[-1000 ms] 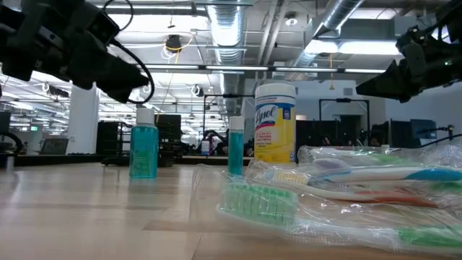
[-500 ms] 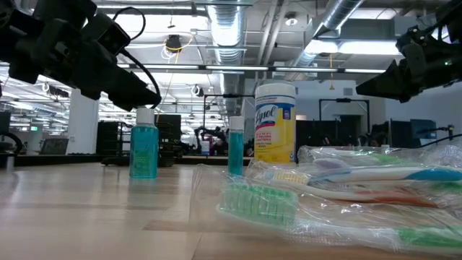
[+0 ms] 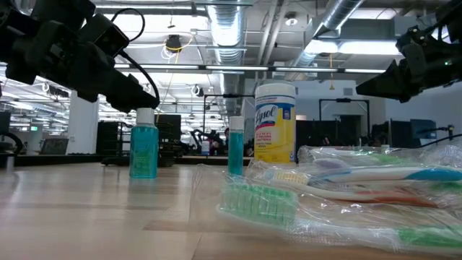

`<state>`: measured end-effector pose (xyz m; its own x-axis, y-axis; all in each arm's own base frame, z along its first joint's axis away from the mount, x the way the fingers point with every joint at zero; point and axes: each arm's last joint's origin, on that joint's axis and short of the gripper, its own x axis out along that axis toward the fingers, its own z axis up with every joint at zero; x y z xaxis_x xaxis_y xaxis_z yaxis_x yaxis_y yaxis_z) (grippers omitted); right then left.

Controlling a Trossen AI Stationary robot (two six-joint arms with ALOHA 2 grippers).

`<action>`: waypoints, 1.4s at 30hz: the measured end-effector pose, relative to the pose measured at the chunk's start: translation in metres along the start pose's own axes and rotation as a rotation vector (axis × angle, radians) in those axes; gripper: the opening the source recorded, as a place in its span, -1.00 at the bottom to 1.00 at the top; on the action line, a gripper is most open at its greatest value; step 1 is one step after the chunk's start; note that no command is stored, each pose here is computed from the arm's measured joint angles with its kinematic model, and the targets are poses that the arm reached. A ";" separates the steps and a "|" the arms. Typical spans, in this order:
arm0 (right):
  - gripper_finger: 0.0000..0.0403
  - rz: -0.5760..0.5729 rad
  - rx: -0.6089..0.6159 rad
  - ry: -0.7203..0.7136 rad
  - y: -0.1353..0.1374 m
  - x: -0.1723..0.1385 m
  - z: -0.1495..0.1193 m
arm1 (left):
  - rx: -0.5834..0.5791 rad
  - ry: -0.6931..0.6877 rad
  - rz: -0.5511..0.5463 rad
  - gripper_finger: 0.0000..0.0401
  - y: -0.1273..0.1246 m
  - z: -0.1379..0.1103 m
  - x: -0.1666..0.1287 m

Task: Pick & Place toothbrushing station
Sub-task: Put the left blue mouthwash into the mesh organizer

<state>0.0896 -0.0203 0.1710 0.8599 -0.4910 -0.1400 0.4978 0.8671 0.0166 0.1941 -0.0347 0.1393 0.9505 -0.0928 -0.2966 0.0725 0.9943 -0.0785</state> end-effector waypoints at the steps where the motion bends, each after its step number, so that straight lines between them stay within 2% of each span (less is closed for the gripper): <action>1: -0.69 0.000 0.000 0.000 0.000 0.000 0.000 | 0.001 0.006 0.001 0.20 0.000 -0.001 0.001; 23: -0.69 0.000 0.000 0.000 0.000 0.000 0.000 | 0.005 0.046 0.022 0.19 0.001 -0.013 0.011; 42: -0.69 0.000 0.000 0.000 0.000 0.000 0.000 | 0.029 0.050 0.021 -0.34 0.001 -0.014 0.011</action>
<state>0.0896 -0.0203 0.1710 0.8600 -0.4908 -0.1398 0.4977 0.8672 0.0168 0.2001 -0.0354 0.1231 0.9357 -0.0733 -0.3450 0.0617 0.9971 -0.0445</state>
